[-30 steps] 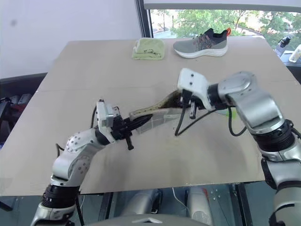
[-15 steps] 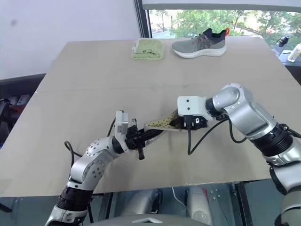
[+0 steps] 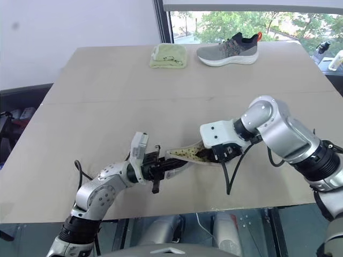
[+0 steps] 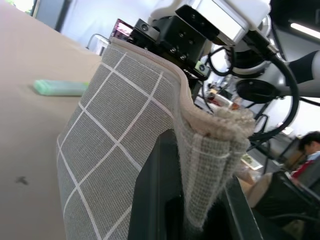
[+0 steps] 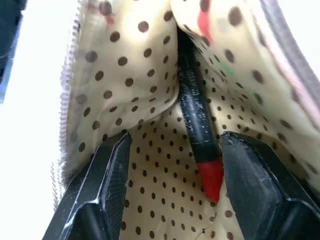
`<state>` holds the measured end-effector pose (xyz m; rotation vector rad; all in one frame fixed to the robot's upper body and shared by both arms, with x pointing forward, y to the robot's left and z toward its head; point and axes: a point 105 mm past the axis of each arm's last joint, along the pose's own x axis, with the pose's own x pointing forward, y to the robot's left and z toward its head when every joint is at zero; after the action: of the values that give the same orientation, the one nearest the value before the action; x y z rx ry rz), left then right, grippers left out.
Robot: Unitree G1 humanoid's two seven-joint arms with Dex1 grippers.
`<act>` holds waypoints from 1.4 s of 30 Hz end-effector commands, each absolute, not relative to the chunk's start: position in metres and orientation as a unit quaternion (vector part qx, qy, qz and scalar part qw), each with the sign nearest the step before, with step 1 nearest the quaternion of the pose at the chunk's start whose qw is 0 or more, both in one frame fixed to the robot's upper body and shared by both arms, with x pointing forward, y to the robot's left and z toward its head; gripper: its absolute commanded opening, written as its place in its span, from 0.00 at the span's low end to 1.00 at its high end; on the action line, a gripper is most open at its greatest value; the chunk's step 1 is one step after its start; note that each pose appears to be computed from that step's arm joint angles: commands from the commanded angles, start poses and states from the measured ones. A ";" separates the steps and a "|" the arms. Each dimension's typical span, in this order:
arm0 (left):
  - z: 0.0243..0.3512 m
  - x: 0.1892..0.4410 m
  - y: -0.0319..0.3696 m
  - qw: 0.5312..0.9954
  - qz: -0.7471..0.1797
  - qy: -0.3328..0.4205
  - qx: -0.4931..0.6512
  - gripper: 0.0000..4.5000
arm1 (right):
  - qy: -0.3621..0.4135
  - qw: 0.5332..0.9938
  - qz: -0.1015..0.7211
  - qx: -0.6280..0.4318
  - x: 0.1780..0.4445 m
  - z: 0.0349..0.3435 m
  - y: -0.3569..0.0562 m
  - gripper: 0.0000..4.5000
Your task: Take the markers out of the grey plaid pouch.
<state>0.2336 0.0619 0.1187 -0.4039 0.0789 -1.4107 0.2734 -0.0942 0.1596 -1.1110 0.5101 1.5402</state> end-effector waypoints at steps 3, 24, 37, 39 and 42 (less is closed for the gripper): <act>0.128 0.226 0.057 0.722 -0.667 0.019 -0.184 0.00 | 0.221 0.537 0.646 -0.494 0.281 0.151 -0.089 0.64; 0.121 0.236 0.064 0.742 -0.660 0.014 -0.116 0.00 | 0.203 0.515 0.628 -0.547 0.312 0.095 -0.078 0.29; 0.115 0.262 0.077 0.790 -0.593 -0.038 0.151 0.00 | 0.157 0.634 0.578 -0.489 0.326 0.145 -0.078 0.07; 0.113 0.265 0.080 0.788 -0.584 -0.040 0.190 0.00 | 0.156 0.657 0.568 -0.471 0.327 0.154 -0.079 0.07; 0.116 0.278 0.087 0.792 -0.548 -0.049 0.266 0.00 | 0.150 0.708 0.541 -0.429 0.335 0.170 -0.085 0.07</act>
<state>0.2708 0.0808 0.1149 0.4586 -0.0924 -1.2296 0.3281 -0.0808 0.1425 -1.0180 0.4114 1.2881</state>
